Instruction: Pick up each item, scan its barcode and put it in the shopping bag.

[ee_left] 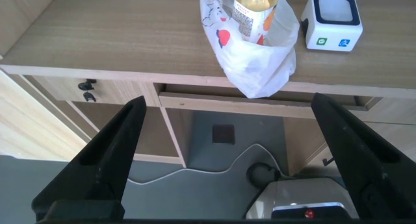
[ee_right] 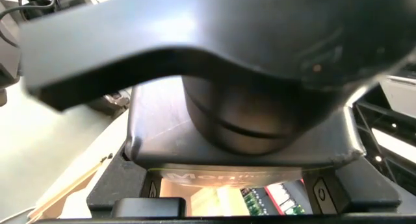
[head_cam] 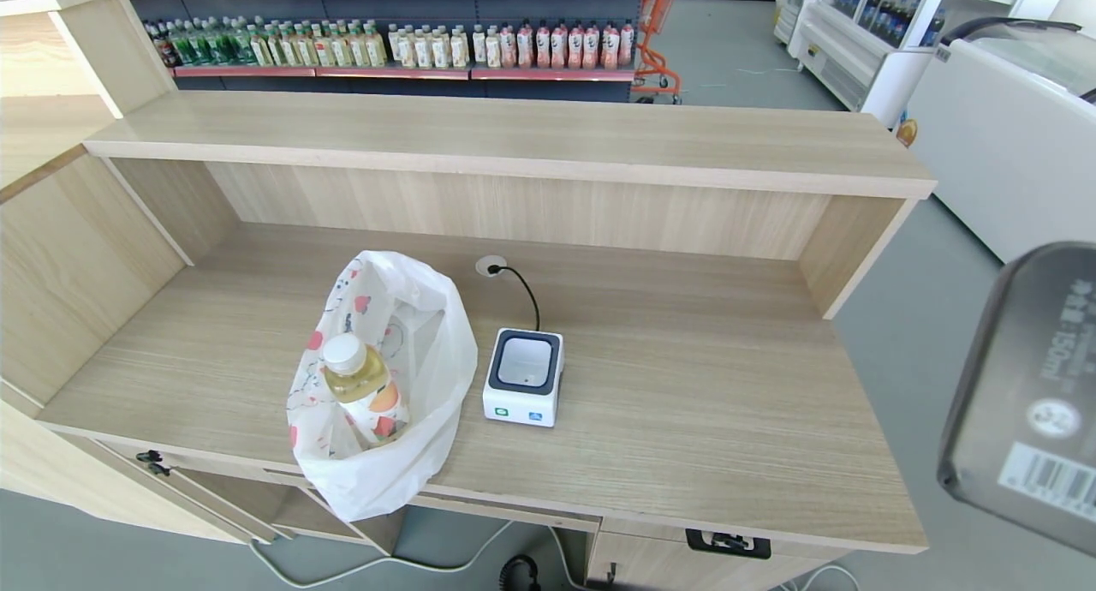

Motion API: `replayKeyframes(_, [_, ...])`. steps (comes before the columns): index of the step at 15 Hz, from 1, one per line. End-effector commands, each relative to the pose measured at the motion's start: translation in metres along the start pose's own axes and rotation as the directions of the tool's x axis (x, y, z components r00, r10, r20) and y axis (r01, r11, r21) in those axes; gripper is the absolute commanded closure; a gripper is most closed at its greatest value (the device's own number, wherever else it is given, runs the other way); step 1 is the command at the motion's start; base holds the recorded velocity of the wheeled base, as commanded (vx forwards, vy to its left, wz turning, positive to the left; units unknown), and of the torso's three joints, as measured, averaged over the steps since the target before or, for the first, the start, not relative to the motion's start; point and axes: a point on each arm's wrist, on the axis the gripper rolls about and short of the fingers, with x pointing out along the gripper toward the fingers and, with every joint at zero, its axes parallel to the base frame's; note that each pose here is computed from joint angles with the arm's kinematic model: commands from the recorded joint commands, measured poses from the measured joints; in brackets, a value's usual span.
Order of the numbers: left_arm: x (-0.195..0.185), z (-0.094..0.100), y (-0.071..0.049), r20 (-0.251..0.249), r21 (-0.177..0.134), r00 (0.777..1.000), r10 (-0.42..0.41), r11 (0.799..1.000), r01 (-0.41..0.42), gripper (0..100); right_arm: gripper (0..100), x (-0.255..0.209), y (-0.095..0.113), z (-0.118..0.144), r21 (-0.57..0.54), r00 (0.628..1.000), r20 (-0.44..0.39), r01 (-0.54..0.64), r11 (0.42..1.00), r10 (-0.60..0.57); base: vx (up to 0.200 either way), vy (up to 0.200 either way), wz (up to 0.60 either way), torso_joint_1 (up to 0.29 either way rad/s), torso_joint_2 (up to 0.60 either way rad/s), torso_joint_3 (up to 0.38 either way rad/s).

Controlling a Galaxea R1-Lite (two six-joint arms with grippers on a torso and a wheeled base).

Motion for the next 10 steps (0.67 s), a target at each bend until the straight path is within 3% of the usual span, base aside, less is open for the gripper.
replayKeyframes(1, [0.000, 0.000, 0.000, 0.001, 0.000, 1.000, 0.000, 1.000, 0.000, 0, 100, 0.000, 0.001, 0.000, 0.003, 1.000, -0.001, -0.001, 1.000, 0.001, 0.000, 0.000, 0.00, 0.000, 0.00, 0.000])
replayKeyframes(5, [0.000, 0.000, 0.000, 0.001, 0.000, 1.000, 0.000, 1.000, 0.000, 0, 100, -0.003, -0.001, -0.001, 0.000, 1.000, -0.023, 0.008, 1.000, -0.008, 0.000, 0.000, 0.00, 0.000, 0.00, 0.000])
replayKeyframes(6, [0.000, 0.000, 0.000, 0.001, 0.000, 1.000, 0.000, 1.000, 0.000, 0, 100, -0.010, -0.003, -0.004, 0.009, 0.997, -0.075, 0.020, 1.000, -0.019, 0.000, 0.000, 0.00, 0.000, 0.00, 0.000])
replayKeyframes(7, [0.000, 0.000, 0.000, 0.001, 0.000, 1.000, 0.000, 1.000, 0.000, 0, 100, -0.023, -0.006, -0.007, 0.034, 0.975, -0.214, 0.075, 0.997, -0.066, 0.000, 0.000, 0.00, 0.000, 0.00, 0.000])
replayKeyframes(8, [0.000, 0.000, 0.000, 0.001, 0.000, 1.000, 0.000, 1.000, 0.000, 0, 100, -0.039, -0.008, -0.007, 0.042, 0.905, -0.400, 0.175, 0.984, -0.143, 0.000, 0.000, 0.00, 0.000, 0.00, 0.000])
replayKeyframes(9, [0.000, 0.000, 0.000, 0.001, 0.000, 1.000, 0.000, 1.000, 0.000, 0, 100, -0.054, -0.008, -0.002, 0.040, 0.781, -0.586, 0.294, 0.955, -0.216, 0.000, 0.000, 0.00, 0.000, 0.00, 0.000])
replayKeyframes(10, [0.000, 0.000, 0.000, 0.001, 0.000, 1.000, 0.000, 1.000, 0.000, 0, 100, -0.067, -0.006, 0.004, 0.015, 0.596, -0.756, 0.429, 0.903, -0.270, 0.000, 0.000, 0.00, 0.000, 0.00, 0.000])
